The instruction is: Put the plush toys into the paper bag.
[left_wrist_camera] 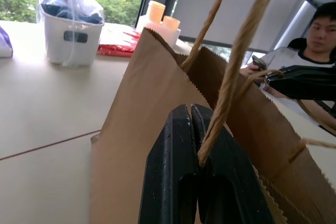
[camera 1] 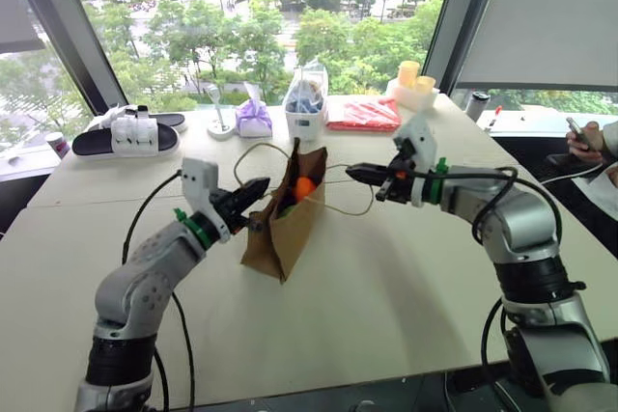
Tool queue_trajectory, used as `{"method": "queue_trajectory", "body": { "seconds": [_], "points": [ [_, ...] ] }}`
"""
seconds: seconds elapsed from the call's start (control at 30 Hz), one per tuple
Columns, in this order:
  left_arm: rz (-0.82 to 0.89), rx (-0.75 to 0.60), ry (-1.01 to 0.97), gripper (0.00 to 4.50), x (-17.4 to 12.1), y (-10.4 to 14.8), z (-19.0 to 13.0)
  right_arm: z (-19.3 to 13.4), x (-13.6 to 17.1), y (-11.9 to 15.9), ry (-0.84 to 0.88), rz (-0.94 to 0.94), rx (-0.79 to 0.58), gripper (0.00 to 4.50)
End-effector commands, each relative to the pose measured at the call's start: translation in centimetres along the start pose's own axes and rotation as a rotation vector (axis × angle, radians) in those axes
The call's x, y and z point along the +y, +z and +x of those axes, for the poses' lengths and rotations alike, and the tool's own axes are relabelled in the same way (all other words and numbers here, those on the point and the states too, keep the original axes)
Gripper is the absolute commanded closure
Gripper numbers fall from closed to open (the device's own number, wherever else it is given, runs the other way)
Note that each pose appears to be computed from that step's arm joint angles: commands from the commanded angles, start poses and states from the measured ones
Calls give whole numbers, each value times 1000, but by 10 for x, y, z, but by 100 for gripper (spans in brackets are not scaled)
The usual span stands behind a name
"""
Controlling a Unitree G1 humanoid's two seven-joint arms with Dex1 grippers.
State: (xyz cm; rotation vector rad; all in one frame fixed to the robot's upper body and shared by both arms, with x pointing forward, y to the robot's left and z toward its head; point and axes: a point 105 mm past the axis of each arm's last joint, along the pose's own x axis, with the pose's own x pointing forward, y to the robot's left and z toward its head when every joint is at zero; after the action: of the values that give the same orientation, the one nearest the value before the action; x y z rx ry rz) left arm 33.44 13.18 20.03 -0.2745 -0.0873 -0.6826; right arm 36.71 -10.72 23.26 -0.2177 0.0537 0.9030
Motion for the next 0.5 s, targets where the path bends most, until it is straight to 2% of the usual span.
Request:
{"method": "queue_trajectory", "body": {
  "seconds": [0.03,0.1,0.13,0.2,0.37,0.43,0.5],
  "points": [
    [45,-37,-6,450,-2,14,-7,-1,2,19,0,-15,-68,444],
    [41,-39,4,385,0,17,-8,-1,3,20,1,-9,-71,450],
    [40,-39,2,359,0,18,-9,-1,3,20,1,-7,-73,423],
    [41,-39,-4,266,-1,21,-10,-1,2,22,1,2,-84,358],
    [31,-57,-20,10,-5,32,-14,-4,-2,33,-9,24,-126,99],
    [20,-58,-47,0,-10,36,-18,-6,-4,39,-16,28,-145,5],
    [7,-51,-71,0,-14,38,-23,-10,-8,46,-29,39,-175,5]
  ]
}}
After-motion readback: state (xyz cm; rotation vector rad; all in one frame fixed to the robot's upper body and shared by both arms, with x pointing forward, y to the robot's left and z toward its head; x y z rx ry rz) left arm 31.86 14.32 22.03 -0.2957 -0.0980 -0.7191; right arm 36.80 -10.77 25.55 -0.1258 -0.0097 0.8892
